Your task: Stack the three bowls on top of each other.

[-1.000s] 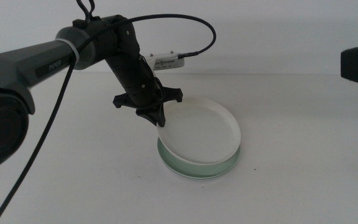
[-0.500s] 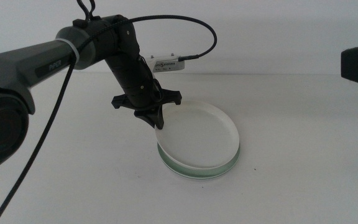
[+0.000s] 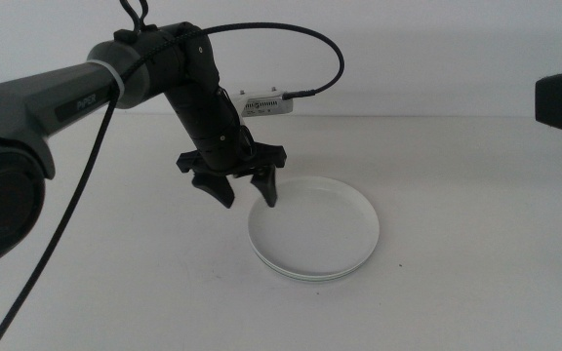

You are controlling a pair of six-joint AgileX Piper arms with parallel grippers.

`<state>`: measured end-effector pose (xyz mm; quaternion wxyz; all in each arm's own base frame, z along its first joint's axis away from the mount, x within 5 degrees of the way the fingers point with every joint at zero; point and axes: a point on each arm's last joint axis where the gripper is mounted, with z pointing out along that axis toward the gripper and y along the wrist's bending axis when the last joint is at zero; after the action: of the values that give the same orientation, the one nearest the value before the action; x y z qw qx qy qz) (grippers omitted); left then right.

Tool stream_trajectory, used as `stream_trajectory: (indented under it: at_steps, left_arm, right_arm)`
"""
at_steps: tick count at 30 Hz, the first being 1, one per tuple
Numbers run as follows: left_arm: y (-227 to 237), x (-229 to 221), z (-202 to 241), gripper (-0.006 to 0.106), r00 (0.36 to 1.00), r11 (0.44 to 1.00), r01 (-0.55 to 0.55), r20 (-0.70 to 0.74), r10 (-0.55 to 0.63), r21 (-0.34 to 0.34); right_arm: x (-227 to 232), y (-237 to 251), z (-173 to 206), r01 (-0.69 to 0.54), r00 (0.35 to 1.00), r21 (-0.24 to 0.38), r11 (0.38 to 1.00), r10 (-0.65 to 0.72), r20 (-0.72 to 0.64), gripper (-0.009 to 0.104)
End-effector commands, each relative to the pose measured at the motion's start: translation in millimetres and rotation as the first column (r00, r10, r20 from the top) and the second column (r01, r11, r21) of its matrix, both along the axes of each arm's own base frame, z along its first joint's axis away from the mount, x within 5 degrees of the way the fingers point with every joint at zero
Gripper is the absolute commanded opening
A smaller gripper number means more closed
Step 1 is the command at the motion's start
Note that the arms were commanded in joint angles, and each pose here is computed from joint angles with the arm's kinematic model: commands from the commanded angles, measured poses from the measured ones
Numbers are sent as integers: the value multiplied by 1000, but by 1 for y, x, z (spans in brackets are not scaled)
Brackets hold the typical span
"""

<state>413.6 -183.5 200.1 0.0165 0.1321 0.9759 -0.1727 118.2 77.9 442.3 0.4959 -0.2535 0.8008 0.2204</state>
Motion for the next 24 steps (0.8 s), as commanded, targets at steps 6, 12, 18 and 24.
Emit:
stream_trajectory:
  at_steps: [6,12,18,24]
  left_arm:
    - [4,5,12,94,999,1000,9,36,-8,-15]
    - [46,20,58,94,982,992,-110,146,118,-60]
    - [90,-1,114,94,945,989,-143,299,129,25]
    - [132,-57,134,94,903,965,-250,378,202,83]
  right_arm:
    - [-1,0,0,1,1000,4,1000,-1,10,93]
    - [-1,0,0,1,1000,4,1000,-1,10,93]
    - [-1,0,0,1,1000,4,1000,-1,10,93]
    - [9,-3,19,68,977,114,991,-89,194,93]
